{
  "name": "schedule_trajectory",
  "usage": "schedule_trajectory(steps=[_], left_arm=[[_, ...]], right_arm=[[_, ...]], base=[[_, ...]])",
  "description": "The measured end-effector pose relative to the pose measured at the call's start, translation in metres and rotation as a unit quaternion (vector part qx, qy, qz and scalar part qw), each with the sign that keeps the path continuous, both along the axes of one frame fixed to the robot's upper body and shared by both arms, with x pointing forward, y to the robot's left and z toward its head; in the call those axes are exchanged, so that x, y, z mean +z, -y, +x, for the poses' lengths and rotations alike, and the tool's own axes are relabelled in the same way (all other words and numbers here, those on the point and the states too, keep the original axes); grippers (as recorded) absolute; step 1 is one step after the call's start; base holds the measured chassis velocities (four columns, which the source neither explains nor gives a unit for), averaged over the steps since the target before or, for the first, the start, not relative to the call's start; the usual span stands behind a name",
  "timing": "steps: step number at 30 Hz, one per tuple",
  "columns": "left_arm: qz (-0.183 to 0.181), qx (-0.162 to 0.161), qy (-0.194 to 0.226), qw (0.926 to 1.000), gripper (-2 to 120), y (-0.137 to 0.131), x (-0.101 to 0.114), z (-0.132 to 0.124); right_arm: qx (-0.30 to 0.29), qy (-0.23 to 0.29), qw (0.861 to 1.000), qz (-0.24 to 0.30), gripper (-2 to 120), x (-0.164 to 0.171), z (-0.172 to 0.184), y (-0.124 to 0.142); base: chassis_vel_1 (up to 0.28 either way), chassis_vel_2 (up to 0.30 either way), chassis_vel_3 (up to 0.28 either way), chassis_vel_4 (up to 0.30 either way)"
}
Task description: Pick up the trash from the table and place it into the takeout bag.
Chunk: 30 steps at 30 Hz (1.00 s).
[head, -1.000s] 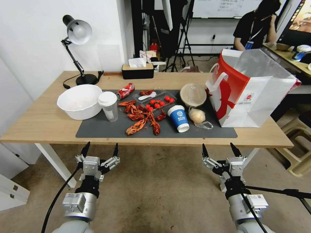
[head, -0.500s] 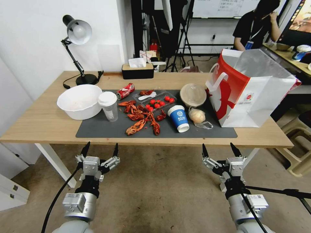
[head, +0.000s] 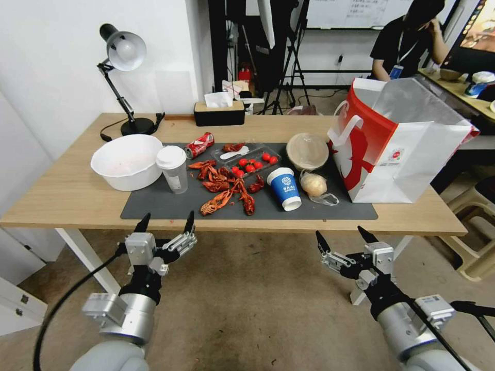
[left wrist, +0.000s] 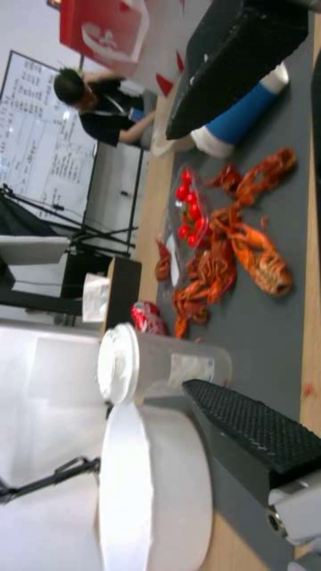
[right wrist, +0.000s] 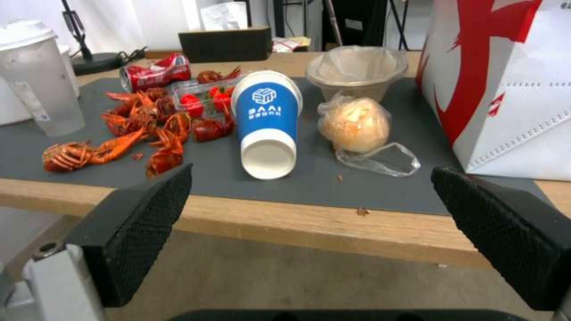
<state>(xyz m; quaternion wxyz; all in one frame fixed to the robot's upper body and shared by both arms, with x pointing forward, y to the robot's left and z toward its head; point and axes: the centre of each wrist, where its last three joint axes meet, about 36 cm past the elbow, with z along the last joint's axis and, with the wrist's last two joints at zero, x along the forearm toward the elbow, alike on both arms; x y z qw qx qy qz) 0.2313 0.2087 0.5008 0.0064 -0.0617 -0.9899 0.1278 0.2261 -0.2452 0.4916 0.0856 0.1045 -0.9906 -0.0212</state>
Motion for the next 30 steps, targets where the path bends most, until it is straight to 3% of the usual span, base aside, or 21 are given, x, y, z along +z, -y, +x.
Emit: schedule_trajectory(steps=[30], left_arm=[[0.009,-0.002,-0.004,0.9999,100,0.0,-0.009,0.001]], right_arm=[[-0.005,0.002,1.0,-0.015,100,-0.007,0.002,0.002]], base=[[0.0,0.0,0.0,0.0]])
